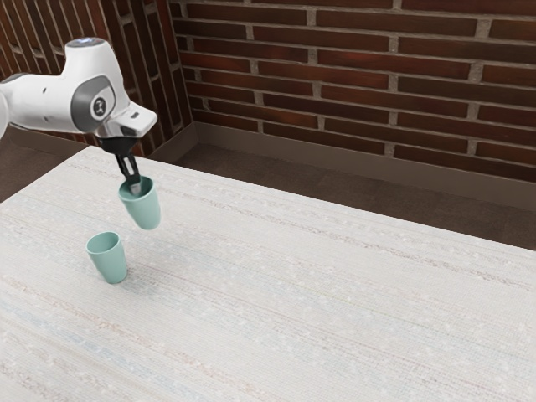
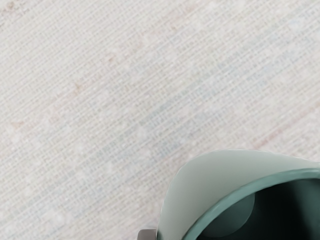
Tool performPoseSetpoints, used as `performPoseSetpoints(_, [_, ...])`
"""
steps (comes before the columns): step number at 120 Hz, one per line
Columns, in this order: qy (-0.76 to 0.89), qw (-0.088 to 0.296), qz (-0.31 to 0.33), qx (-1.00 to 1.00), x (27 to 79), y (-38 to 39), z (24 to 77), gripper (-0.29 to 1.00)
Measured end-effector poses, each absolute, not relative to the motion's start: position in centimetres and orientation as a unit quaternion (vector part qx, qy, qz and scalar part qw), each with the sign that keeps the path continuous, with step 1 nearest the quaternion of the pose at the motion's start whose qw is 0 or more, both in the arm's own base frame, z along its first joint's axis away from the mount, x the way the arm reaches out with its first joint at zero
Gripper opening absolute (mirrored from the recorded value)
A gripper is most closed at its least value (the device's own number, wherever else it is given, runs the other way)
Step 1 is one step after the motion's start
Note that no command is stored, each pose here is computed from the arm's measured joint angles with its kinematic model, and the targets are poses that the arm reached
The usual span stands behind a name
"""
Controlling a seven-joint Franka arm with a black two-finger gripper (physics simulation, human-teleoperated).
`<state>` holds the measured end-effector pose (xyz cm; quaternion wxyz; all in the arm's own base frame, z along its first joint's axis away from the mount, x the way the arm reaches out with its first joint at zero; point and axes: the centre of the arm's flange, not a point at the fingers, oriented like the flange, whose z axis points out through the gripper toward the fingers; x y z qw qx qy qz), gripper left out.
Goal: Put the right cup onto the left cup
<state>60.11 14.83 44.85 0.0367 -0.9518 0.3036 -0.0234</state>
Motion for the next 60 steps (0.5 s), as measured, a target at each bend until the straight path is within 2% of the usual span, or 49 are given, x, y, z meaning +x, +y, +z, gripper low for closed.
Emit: performPoseSetpoints(60, [0.253, 0.044, 0.043, -0.965, 55.2, 20.5, 44.5, -0.07])
